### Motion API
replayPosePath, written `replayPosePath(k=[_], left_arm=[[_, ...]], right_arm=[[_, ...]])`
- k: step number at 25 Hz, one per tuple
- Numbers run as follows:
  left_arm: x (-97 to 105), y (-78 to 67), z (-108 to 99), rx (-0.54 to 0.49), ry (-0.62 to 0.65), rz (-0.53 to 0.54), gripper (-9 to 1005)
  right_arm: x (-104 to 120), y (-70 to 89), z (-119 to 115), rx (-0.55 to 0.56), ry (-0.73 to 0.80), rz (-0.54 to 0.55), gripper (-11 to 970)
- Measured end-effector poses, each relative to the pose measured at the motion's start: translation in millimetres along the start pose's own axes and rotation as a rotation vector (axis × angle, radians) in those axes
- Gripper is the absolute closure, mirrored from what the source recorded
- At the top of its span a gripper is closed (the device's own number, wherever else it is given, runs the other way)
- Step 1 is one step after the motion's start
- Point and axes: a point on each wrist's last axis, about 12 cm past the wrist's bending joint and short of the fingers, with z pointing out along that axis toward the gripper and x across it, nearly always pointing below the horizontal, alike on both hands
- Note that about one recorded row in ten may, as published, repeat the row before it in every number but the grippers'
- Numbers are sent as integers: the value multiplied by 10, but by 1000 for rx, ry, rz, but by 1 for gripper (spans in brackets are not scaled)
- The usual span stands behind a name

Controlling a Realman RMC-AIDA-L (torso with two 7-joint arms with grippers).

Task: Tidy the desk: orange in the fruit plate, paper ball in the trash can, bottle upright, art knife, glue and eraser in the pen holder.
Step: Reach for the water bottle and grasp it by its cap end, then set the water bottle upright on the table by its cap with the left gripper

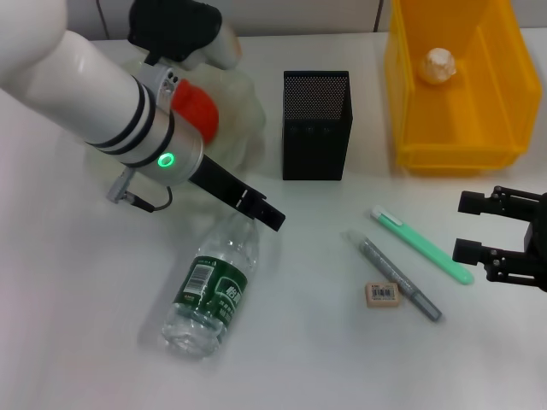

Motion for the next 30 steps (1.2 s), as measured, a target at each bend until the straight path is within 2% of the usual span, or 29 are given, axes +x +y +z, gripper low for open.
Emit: replayPosePath(k=[10,16,20,23,26,30], left_arm=[[-3,-185,160,-31,11,118,233],[54,-255,196,-34,13,172,458],[106,-325,207,-29,9,232,492],[119,-378,173,-23,-14,252,518],[148,-425,48,-8,-63,276,543],[220,-422,-75,19,-99,293,544]], right_arm=[[5,4,-7,2,-1,0,221],[23,16,-23,7,-1,4,221],[28,19,-28,8,-1,5,221],[28,18,-30,10,-1,5,221],[30,17,-39,14,0,5,221],[31,16,-41,15,0,6,221]])
